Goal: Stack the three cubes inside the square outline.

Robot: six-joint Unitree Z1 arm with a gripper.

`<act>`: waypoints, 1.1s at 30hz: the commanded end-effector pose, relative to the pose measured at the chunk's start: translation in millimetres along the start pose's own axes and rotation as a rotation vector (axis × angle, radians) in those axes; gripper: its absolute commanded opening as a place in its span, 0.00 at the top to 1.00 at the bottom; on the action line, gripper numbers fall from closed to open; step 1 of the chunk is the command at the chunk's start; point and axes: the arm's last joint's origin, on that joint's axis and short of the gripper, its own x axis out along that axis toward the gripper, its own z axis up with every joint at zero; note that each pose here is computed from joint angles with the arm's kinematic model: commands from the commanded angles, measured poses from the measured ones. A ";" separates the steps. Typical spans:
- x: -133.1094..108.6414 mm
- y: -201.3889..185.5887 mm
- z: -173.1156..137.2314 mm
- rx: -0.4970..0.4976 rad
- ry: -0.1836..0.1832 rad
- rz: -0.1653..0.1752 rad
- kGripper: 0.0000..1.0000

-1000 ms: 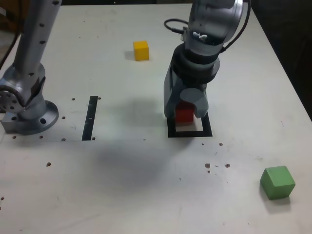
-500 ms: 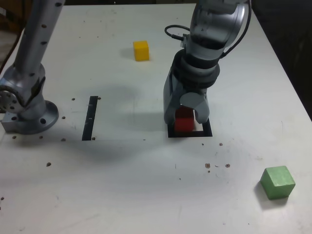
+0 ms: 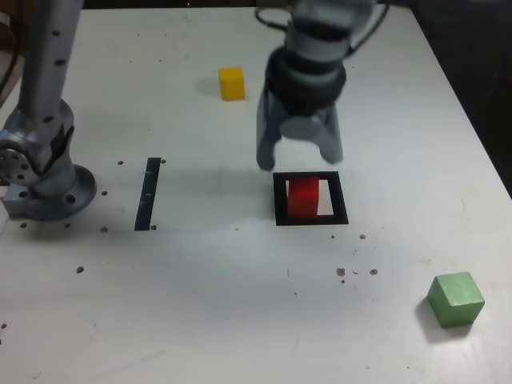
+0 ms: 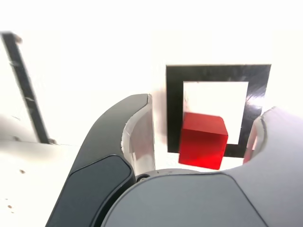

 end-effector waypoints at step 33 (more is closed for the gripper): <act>83.4 257.7 -86.4 -0.240 0.155 -0.044 0.02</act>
